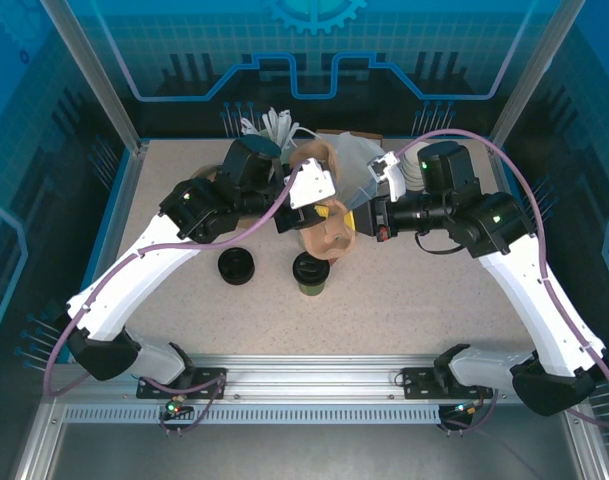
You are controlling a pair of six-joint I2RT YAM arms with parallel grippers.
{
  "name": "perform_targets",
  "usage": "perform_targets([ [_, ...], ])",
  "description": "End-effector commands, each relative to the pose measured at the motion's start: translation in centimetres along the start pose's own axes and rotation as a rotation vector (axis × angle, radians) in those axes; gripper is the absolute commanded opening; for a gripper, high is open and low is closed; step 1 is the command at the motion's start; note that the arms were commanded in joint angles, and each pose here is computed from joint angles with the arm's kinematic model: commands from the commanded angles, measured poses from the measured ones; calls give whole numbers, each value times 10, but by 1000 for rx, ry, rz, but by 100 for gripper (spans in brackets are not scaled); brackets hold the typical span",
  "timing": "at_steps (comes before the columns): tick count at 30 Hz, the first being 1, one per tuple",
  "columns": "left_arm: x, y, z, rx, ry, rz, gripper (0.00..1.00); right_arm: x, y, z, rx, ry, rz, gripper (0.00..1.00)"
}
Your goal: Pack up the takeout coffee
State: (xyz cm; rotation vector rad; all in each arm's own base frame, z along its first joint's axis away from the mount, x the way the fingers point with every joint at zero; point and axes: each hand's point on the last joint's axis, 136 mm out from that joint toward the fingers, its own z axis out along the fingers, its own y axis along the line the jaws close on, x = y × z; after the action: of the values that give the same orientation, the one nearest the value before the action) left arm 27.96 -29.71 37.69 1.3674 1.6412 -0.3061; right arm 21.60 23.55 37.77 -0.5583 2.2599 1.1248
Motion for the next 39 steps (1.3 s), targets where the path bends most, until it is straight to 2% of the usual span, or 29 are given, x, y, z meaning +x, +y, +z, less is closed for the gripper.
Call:
perform_targets([
  [1,-1,-1,3,-4,0,34,48,-1,12,-3,-36,6,-7,0],
  [16,9,-2,15,4,43,44,48,-4,13,-2,-38,8,-11,0],
  [20,11,-1,16,-3,51,42,41,-5,12,-2,-35,7,-11,0],
  [26,7,2,14,-20,31,42,39,-7,8,-4,-17,-1,-2,0],
  [28,4,3,13,-27,24,40,39,-9,4,-5,-6,-6,4,11],
  [30,2,6,11,-35,14,37,39,-9,2,-6,4,-9,10,16],
  [34,-2,10,10,-43,2,16,38,-11,-5,-16,35,-35,22,33],
  [39,-5,16,8,-53,-2,-6,37,-20,-21,-38,121,-119,41,45],
])
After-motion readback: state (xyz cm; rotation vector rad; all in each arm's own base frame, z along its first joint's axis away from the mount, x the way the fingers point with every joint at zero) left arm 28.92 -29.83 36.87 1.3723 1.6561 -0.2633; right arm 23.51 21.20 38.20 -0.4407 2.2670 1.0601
